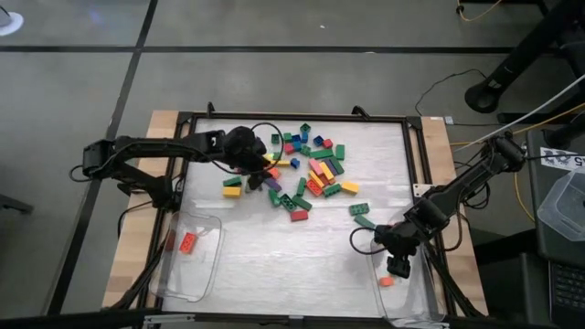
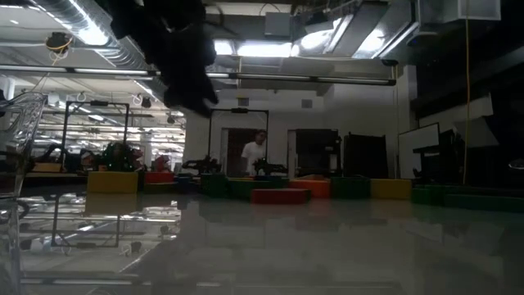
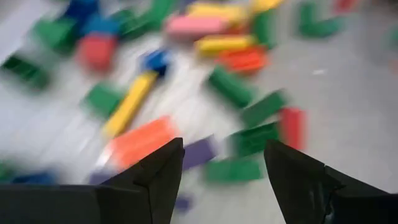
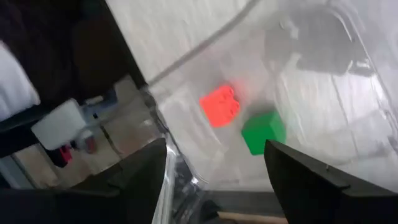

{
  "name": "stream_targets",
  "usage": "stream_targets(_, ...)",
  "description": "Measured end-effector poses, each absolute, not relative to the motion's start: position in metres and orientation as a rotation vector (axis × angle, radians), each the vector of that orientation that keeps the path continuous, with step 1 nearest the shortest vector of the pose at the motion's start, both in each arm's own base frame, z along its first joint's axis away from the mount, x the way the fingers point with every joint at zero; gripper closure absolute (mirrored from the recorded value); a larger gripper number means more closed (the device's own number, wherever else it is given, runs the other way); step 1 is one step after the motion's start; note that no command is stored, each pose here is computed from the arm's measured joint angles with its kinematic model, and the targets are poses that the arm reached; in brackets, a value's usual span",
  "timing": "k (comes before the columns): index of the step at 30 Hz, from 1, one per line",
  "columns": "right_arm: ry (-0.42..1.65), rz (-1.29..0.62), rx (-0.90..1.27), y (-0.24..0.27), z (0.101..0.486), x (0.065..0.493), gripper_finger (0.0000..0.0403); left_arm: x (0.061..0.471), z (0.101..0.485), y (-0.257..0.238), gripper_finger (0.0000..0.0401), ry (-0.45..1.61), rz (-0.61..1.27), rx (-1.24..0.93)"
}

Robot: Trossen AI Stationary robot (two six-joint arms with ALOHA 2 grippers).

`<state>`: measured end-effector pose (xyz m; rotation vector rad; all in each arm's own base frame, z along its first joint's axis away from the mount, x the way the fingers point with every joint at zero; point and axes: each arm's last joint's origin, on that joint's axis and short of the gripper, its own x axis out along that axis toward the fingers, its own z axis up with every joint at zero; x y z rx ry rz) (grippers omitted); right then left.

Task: Sort blocks by size
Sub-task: Put the large orange game piece into the left transparent bin

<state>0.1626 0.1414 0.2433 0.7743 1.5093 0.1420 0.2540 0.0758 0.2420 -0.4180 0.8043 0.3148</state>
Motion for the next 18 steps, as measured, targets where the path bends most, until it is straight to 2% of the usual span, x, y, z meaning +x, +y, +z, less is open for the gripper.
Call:
stream_targets(9, 1.268, 0.213, 0.662, 0.138, 0.277, 0.166, 0.0132, 0.226, 0.232, 0.099, 0.0190, 0.977, 0.753, -0.469)
stream_targets(18, 1.021, 0.306, 0.394, 0.138, 0.301, 0.174, 0.0132, 0.217, 0.217, 0.116, 0.0190, 1.075, 0.865, -0.516)
